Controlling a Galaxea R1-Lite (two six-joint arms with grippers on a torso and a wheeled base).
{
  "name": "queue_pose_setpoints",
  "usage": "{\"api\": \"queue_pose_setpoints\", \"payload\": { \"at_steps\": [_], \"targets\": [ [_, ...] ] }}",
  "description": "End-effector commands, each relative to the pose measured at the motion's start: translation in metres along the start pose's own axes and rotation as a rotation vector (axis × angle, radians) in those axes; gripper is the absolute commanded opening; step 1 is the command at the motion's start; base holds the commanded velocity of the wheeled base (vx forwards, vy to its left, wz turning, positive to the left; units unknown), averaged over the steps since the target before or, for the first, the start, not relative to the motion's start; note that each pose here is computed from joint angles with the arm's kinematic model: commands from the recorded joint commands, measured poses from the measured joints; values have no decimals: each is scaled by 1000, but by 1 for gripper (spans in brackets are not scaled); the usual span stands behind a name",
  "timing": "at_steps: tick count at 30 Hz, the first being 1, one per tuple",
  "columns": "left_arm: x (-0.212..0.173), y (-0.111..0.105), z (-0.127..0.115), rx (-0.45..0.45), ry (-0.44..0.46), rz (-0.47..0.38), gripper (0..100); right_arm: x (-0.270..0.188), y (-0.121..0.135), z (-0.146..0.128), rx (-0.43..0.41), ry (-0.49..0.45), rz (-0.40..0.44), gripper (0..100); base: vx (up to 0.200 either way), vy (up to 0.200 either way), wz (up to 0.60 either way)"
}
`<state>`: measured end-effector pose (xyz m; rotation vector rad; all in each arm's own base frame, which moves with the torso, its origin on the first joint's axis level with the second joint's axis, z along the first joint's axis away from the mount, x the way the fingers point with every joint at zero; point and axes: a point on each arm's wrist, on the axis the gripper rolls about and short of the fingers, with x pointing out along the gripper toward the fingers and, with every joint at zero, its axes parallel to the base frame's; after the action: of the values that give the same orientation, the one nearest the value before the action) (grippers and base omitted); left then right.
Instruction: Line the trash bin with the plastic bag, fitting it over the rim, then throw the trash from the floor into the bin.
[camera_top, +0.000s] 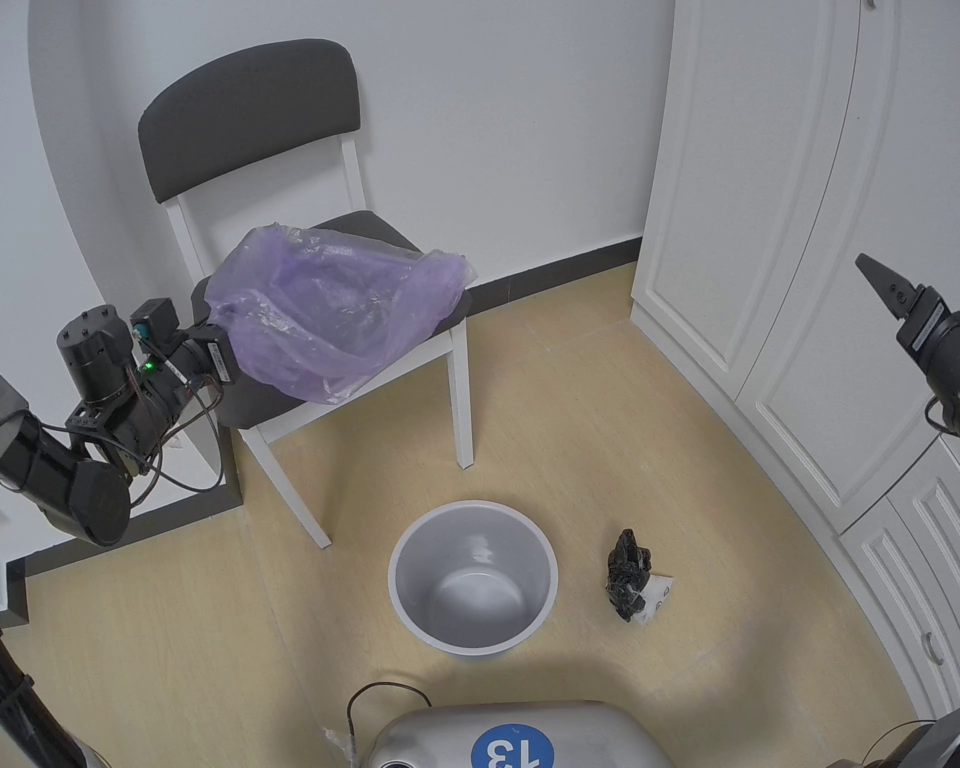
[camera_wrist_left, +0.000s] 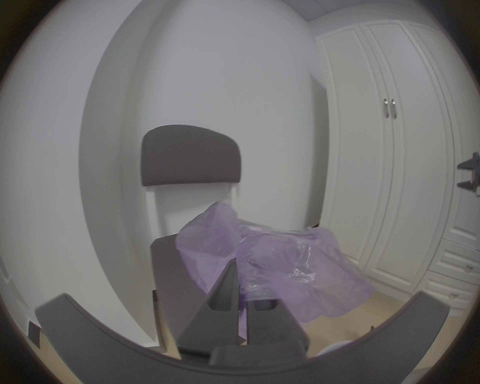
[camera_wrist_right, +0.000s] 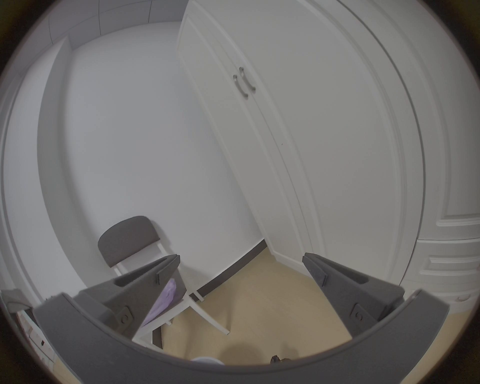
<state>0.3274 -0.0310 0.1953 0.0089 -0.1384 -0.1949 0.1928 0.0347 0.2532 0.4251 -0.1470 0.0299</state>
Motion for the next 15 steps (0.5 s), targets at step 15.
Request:
{"api": "queue_pose_setpoints", "payload": {
  "at_steps": [15],
  "targets": [
    [10, -96, 108, 44, -82, -279, 0, 14, 2, -69, -45, 221, 32, 100, 0, 0, 0]
  ]
}}
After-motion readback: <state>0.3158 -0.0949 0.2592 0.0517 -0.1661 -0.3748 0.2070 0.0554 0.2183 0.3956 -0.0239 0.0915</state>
